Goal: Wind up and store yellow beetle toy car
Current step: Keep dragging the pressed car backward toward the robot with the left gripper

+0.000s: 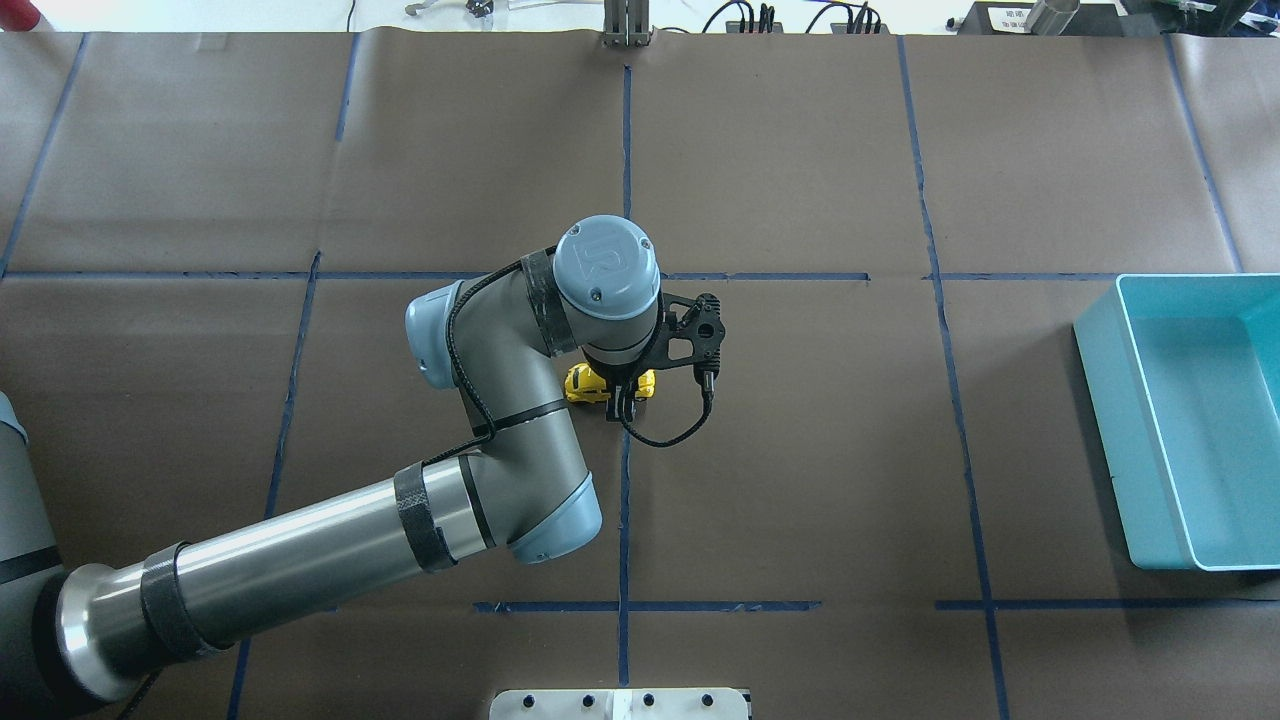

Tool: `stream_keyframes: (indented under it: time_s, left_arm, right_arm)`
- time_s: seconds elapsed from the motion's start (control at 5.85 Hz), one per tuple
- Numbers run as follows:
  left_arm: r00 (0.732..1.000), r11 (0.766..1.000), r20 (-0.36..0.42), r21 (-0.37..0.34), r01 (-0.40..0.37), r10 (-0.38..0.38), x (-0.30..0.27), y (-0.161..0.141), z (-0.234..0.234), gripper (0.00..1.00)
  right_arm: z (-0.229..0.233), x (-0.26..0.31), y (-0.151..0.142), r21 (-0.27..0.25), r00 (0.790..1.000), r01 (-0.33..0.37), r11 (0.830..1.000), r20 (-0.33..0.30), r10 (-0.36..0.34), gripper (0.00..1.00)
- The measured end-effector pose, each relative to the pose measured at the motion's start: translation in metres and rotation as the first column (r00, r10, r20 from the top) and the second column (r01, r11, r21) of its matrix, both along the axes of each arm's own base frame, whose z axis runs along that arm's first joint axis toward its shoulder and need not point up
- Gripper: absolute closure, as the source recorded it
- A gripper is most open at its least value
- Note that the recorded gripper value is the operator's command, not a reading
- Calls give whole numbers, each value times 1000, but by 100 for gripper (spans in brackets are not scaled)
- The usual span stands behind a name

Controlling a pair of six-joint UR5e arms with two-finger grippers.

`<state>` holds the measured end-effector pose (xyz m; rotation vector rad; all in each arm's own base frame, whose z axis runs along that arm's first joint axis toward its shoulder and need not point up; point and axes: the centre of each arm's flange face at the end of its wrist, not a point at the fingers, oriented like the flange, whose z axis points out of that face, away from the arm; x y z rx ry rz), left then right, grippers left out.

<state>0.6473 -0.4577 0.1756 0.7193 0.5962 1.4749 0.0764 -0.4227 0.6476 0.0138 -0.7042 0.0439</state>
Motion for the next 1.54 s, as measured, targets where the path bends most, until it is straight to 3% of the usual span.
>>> stream_keyframes:
  time_s: [1.54]
  left_arm:
    - [1000,1000,7,-10,-1,1,-30,5,41,97]
  right_arm:
    - [-1,0,-1,1,1000,0,1000,0,0,0]
